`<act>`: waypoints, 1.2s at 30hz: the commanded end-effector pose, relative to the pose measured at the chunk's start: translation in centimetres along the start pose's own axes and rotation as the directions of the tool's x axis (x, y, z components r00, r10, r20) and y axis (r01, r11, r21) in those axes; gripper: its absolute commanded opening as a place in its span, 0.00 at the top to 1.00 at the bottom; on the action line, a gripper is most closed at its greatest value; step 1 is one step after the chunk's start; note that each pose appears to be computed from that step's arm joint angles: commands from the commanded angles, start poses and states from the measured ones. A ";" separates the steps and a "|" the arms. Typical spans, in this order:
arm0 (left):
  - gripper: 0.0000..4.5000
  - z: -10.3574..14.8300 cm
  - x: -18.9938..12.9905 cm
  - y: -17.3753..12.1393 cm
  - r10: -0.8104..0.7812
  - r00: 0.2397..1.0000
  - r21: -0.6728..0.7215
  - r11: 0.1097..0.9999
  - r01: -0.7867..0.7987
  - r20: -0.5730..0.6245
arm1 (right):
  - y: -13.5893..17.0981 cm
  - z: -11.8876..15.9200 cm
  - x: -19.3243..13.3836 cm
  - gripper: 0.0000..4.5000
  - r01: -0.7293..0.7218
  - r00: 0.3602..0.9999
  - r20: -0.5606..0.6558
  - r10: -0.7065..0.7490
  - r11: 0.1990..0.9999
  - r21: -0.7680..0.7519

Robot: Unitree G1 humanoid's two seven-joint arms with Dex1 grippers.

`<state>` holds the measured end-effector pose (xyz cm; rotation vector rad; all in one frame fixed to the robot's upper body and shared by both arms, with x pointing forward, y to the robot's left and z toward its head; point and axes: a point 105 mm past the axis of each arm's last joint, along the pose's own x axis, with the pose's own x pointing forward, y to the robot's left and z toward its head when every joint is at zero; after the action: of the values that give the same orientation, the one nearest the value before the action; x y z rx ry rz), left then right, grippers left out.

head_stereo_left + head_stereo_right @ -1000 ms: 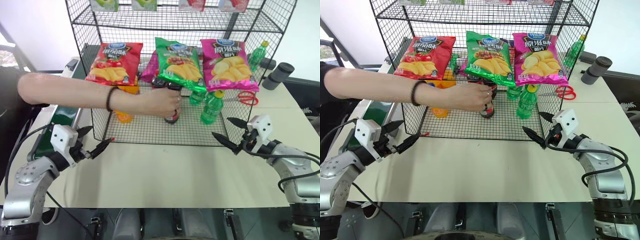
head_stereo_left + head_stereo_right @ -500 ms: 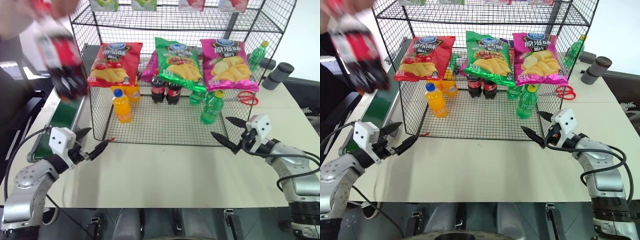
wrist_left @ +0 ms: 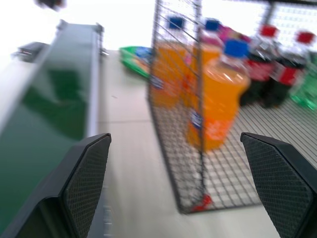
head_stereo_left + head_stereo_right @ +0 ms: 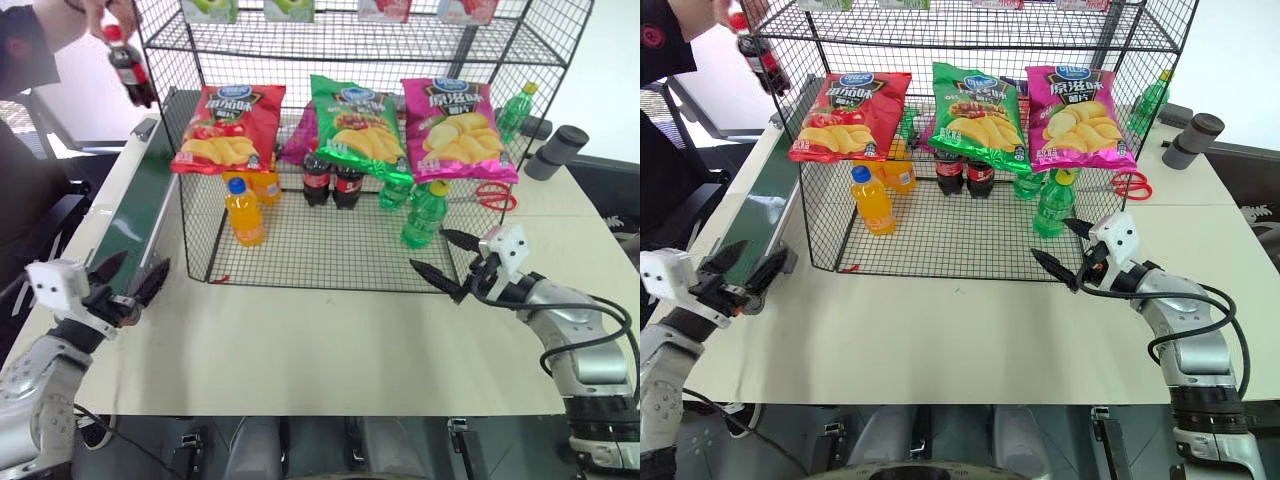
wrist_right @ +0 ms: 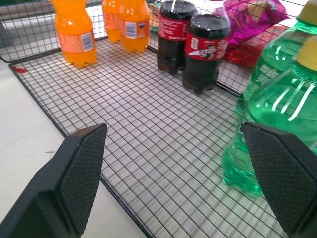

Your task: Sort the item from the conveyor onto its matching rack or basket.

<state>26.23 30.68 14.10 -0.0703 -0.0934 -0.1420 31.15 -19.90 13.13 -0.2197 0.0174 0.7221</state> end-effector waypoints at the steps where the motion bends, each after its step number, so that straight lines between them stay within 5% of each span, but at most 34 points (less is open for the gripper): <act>1: 0.00 1.4 -0.4 3.2 0.181 0.981 0.084 0.979 -0.187 0.068 | 0.8 1.9 0.8 0.00 -0.034 0.998 0.059 0.036 0.999 -0.033; 5: 0.00 1.3 -0.1 6.1 0.366 0.925 0.110 0.920 -0.376 0.101 | 1.7 2.5 1.5 0.00 -0.053 0.995 0.082 0.056 0.998 -0.034; 20: 0.00 0.5 2.5 4.4 0.370 0.920 0.066 0.923 -0.380 0.128 | 6.9 4.1 4.2 0.00 -0.232 0.959 0.173 0.227 0.973 0.011; 36: 0.00 -1.0 3.0 4.3 0.399 0.913 0.073 0.911 -0.405 0.083 | 8.5 4.3 5.4 0.00 -0.270 0.945 0.192 0.264 0.963 0.006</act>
<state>29.86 34.34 12.23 -0.0283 -0.1169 0.2659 29.65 -9.90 13.94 -0.1045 -0.0623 0.9929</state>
